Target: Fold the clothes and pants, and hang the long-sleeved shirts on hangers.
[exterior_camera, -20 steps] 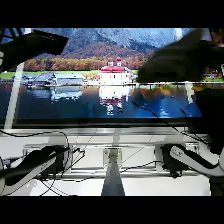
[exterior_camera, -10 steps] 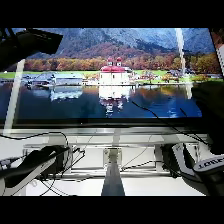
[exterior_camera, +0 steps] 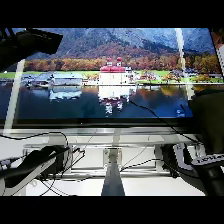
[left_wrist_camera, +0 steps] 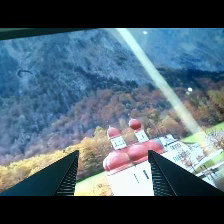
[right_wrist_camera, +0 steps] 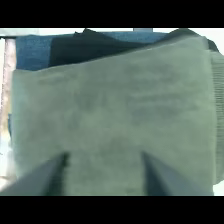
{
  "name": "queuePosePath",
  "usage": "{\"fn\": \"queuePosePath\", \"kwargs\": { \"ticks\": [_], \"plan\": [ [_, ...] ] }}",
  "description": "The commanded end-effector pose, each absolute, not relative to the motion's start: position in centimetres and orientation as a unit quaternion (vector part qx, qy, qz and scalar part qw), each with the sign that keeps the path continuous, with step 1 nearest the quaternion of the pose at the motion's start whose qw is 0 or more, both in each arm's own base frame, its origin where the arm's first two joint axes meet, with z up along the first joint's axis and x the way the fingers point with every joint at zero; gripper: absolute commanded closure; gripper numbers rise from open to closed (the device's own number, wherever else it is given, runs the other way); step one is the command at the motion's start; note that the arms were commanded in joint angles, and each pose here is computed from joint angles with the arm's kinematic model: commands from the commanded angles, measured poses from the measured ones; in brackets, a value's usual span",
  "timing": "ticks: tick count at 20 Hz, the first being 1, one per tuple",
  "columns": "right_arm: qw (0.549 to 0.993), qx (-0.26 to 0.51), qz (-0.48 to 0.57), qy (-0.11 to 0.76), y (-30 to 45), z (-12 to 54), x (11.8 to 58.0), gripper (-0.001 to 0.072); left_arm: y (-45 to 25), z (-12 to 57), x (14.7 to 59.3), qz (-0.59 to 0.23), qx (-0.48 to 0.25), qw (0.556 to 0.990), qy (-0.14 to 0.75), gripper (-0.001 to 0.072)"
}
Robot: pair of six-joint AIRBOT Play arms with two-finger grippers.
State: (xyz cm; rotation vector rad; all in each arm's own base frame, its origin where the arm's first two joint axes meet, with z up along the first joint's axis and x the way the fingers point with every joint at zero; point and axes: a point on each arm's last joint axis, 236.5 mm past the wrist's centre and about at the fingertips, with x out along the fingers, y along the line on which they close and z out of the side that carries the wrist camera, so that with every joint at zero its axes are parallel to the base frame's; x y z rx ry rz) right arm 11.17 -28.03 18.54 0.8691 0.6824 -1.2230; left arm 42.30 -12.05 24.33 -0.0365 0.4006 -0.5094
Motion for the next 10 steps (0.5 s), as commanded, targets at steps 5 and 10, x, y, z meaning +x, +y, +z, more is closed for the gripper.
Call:
{"fn": "queuePosePath", "kwargs": {
  "ticks": [5,10],
  "plan": [
    [0.841,0.192,-0.294,0.413,-19.9,17.9,25.4,0.0661,-12.0,24.4,42.3,-0.250,-0.018,0.948,0.196,0.0241],
    [0.893,-0.056,-0.177,0.411,-14.3,19.6,32.7,0.0662,-12.0,24.4,42.3,-0.250,-0.018,0.948,0.196,0.0240]
  ]
}}
